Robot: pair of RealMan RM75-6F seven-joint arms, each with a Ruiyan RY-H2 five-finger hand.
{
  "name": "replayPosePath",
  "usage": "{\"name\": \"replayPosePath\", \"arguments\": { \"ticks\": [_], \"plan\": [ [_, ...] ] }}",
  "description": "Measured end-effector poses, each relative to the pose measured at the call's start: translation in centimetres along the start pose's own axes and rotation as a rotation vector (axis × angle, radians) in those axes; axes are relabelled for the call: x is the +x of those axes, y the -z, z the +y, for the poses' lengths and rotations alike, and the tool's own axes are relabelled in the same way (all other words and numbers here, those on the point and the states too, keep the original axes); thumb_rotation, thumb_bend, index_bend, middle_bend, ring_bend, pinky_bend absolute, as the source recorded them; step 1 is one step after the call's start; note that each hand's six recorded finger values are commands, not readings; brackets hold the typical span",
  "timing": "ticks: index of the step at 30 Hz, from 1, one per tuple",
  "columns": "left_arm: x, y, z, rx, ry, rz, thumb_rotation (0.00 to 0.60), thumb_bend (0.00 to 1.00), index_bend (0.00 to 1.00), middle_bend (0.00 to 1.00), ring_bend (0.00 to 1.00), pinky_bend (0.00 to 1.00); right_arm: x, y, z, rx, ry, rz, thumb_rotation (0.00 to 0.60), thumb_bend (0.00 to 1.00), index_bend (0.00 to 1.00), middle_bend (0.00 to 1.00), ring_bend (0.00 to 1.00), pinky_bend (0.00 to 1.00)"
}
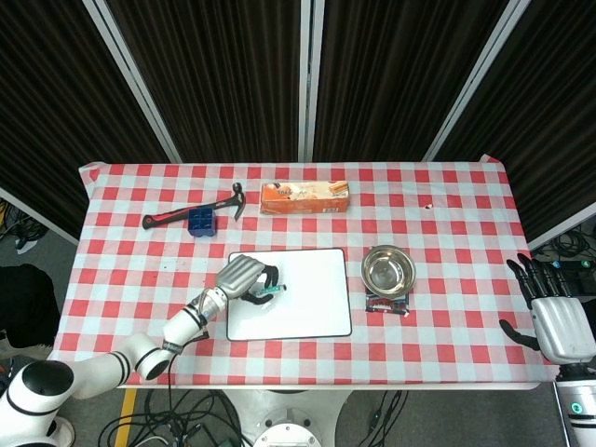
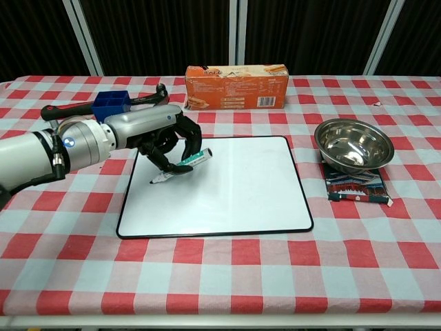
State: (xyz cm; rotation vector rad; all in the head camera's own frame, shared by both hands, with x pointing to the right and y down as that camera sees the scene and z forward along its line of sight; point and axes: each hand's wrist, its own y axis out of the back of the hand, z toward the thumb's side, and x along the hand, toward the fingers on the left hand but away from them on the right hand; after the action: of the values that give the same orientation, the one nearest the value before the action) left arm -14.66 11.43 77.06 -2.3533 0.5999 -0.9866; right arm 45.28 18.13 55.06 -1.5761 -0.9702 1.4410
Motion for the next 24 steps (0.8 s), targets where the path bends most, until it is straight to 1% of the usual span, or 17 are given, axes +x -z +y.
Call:
{"name": "replayPosePath", "arguments": {
  "ticks": [6,14,19,22,24],
  "plan": [
    [1.0,-0.6,-0.6,-0.03,-0.002,-0.008,0.6,0.37,0.58,0.6,0.78,0.94,0.1,0.2,0.2,0.003,0.002,-0.007,0.6,0.12,0.0,0.0,0.0,0.0],
    [3.3,-3.3,-1.6,-0.066,0.0,-0.053,0.6,0.37,0.58,0.6,0.78,0.94,0.4,0.7,0.4,0.005,0.006,-0.022,0.6,0.12,0.0,0.0,0.0,0.0],
    [3.7,-4.1,-0.5,-0.074,-0.027,-0.076,0.6,0.37,0.58,0.6,0.78,0.94,0.5,0.8,0.5,0.004,0.011,-0.021,0.6,0.12,0.0,0.0,0.0,0.0],
    [3.3,-3.8,0.5,-0.077,-0.047,-0.075,0.6,0.37,0.58,0.6,0.78,0.94,0.4,0.7,0.4,0.002,0.007,-0.018,0.6,0.12,0.0,0.0,0.0,0.0],
    [3.1,-3.2,0.9,-0.076,-0.054,-0.061,0.6,0.37,0.58,0.6,0.77,0.94,0.3,0.7,0.3,-0.002,0.005,-0.016,0.6,0.12,0.0,0.0,0.0,0.0]
  ]
}}
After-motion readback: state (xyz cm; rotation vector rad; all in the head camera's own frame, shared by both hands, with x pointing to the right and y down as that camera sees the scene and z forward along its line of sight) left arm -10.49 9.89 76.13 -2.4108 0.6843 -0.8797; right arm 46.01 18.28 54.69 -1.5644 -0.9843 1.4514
